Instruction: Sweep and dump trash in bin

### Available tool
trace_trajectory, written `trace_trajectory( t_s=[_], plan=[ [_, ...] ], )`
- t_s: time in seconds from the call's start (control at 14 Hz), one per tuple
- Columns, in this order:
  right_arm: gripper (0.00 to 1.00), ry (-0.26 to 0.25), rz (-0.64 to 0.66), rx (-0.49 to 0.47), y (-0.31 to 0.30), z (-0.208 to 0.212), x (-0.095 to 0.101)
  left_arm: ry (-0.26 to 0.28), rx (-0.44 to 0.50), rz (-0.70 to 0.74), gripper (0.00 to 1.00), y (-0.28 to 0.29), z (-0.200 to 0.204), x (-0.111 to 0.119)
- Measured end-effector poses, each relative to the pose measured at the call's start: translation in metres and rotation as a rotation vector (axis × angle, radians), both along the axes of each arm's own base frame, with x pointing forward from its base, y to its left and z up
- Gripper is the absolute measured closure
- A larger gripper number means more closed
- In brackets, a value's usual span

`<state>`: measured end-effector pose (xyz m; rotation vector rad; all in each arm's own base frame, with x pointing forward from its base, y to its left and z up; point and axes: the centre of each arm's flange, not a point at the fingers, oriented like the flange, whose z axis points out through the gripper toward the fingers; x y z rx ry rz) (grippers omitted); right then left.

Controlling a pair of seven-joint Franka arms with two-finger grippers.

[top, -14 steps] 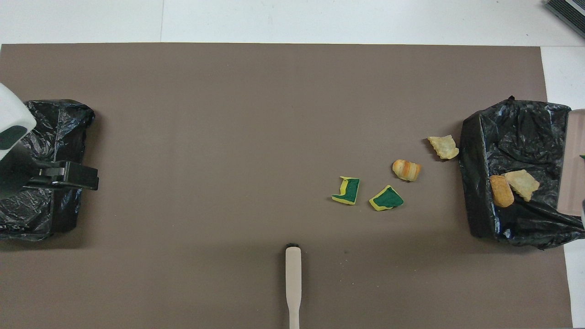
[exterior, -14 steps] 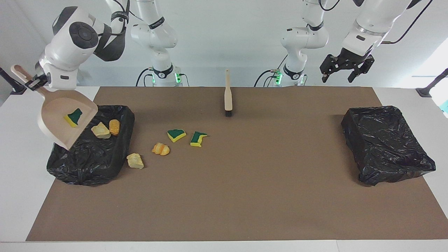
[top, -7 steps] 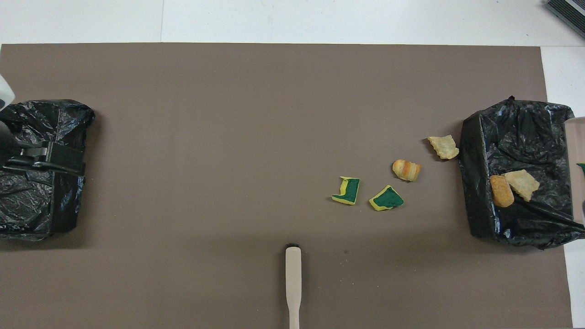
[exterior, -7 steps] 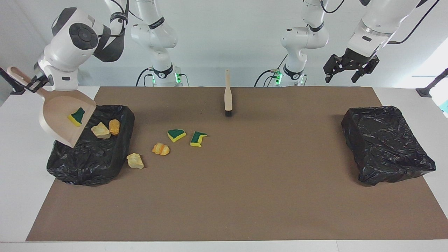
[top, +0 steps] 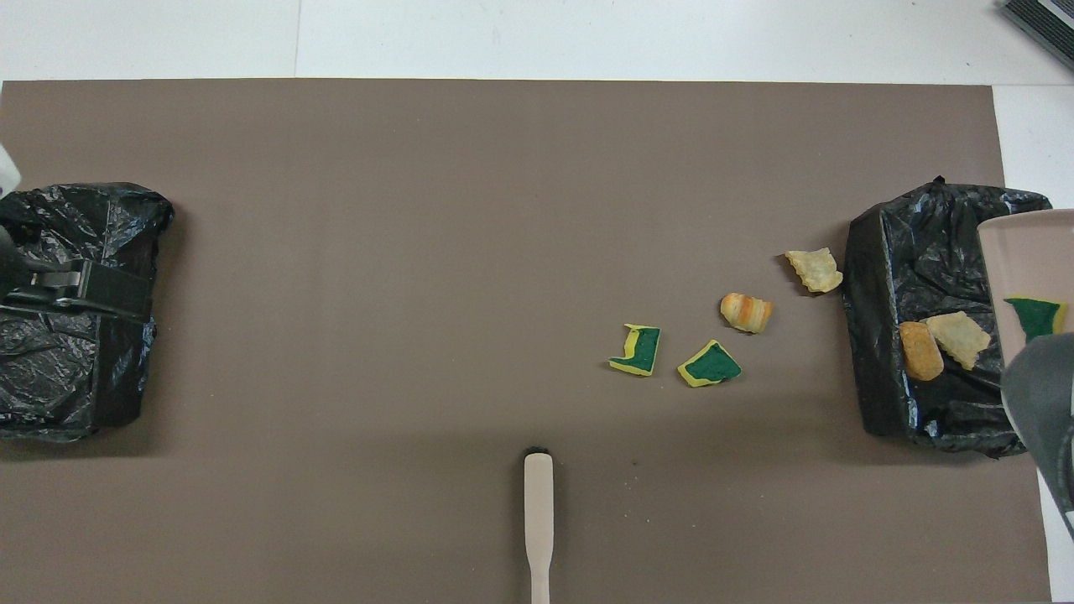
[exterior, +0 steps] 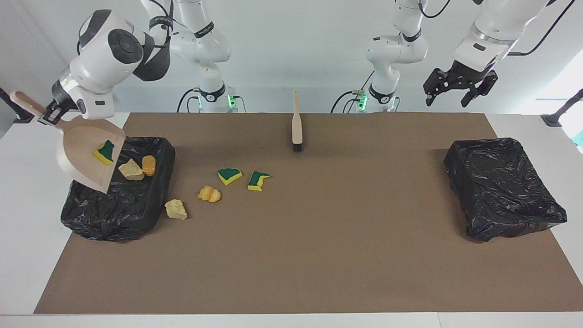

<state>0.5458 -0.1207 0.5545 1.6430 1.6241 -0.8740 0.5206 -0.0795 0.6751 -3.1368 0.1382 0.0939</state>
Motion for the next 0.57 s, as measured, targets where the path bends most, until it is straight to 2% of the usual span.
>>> trace_trajectory(
  t_s=[0.07,0.21,0.43,0.57],
  plan=[
    [0.69,0.021,0.001,-0.008,-0.002,-0.012,0.003,0.001,0.0,0.005,0.0,0.004,0.0,0.001],
    [0.69,0.039,0.021,-0.085,-0.007,-0.012,0.006,0.002,0.0,0.006,0.0,0.01,0.0,0.001],
    [0.69,0.014,0.048,-0.194,-0.01,0.015,0.001,0.002,-0.001,0.0,0.0,0.01,0.0,0.001],
    [0.69,0.0,0.059,-0.21,-0.005,0.026,-0.002,0.002,-0.001,-0.001,0.0,0.01,0.0,0.001]
  ],
)
